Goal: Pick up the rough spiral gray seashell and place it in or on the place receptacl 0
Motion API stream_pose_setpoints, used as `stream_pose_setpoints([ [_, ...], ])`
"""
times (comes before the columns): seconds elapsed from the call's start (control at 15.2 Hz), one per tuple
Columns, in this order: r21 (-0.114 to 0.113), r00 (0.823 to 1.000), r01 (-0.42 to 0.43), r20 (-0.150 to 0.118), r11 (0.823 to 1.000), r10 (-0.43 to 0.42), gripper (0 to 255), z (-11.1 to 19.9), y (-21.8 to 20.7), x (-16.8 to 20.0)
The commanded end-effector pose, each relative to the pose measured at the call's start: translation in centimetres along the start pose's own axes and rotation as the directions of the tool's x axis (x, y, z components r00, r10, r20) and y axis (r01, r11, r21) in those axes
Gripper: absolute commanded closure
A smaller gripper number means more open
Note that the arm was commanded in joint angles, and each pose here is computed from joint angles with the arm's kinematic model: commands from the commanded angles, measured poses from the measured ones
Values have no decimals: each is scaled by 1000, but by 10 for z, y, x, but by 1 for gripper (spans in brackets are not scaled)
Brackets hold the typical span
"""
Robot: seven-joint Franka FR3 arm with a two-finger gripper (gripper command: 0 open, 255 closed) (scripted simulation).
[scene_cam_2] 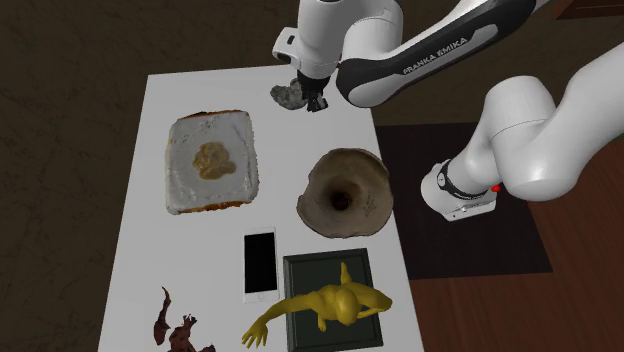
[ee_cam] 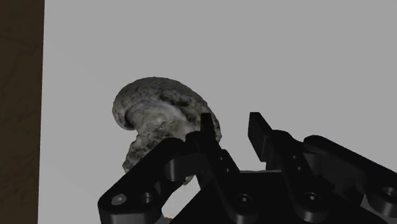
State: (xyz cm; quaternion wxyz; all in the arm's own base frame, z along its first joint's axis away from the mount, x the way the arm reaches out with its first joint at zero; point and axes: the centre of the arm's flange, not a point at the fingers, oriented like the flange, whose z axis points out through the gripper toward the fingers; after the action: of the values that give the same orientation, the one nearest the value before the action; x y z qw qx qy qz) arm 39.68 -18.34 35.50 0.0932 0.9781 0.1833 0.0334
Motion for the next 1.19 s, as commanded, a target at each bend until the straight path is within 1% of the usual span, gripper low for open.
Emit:
stream_pose_setpoints([
  [0.0,0,1000,0,0,1000,0,255,0,0,0],
  [0.46,0,1000,0,0,1000,0,255,0,0,0],
  [0.53,0,1000,0,0,1000,0,0,0,0,0],
  [0.59,28,996,-81,28,996,80,0,2,12,15],
  [0.66,53,986,-162,57,985,159,0,5,25,28],
  [0.73,76,968,-242,89,967,236,0,8,39,40],
  [0.79,96,943,-322,122,942,310,0,13,54,52],
  [0.86,113,911,-399,157,910,380,0,18,70,61],
  [0.92,127,873,-474,193,871,447,0,23,86,69],
  [0.99,138,831,-544,228,828,508,0,29,103,76],
  [1.12,138,831,-544,228,828,508,0,40,100,75],
])
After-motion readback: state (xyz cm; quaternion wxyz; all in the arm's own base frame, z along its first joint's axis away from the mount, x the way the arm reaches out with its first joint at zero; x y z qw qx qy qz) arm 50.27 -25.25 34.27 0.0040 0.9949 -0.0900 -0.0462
